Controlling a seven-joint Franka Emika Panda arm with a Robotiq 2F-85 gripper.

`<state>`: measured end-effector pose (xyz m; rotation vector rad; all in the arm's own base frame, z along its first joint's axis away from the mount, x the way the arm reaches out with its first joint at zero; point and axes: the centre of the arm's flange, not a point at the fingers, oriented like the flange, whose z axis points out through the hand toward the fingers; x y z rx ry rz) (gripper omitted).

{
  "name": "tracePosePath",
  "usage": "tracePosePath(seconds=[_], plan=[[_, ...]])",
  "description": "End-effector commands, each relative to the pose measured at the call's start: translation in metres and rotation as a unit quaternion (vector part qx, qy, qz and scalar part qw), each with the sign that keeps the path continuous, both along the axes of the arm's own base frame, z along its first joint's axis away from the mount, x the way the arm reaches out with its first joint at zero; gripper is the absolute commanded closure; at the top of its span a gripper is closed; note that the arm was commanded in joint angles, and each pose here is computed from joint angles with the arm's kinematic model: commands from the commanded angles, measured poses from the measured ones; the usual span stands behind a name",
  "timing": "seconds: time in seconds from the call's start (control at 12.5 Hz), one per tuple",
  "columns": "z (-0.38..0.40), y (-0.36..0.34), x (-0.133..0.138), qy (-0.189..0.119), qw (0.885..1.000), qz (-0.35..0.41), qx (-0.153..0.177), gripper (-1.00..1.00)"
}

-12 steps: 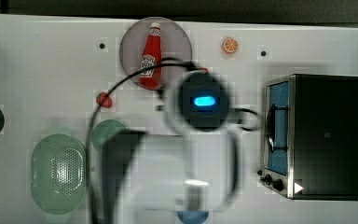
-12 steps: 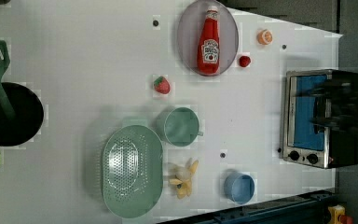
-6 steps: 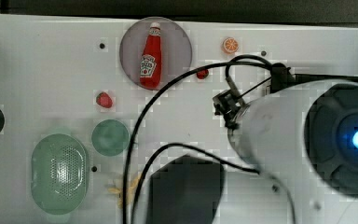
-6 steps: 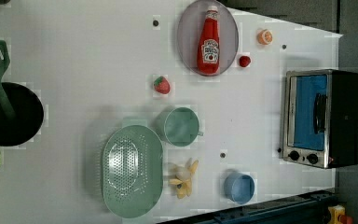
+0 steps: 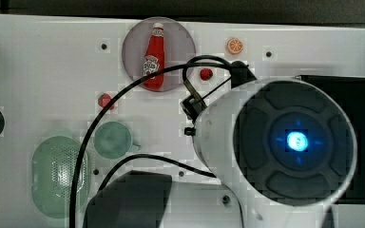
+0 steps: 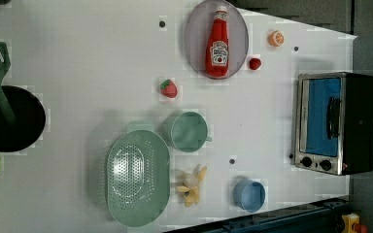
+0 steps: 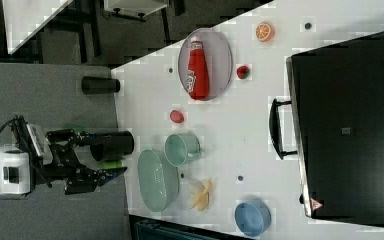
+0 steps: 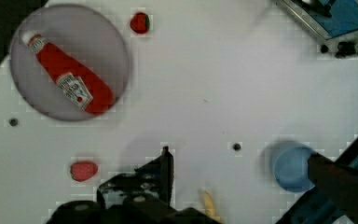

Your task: Pick Banana and place it in mug.

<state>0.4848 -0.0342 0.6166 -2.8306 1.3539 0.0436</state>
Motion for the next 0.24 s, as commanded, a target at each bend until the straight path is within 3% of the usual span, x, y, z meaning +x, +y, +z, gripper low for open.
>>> tracePosePath(seconds=[0.08, 0.24], plan=[[-0.0181, -0.0178, 0.0051, 0.015, 1.000, -0.007, -0.003, -1.00], [-0.0189, -0.0178, 0.0056, 0.016, 1.000, -0.007, -0.003, -1.00]])
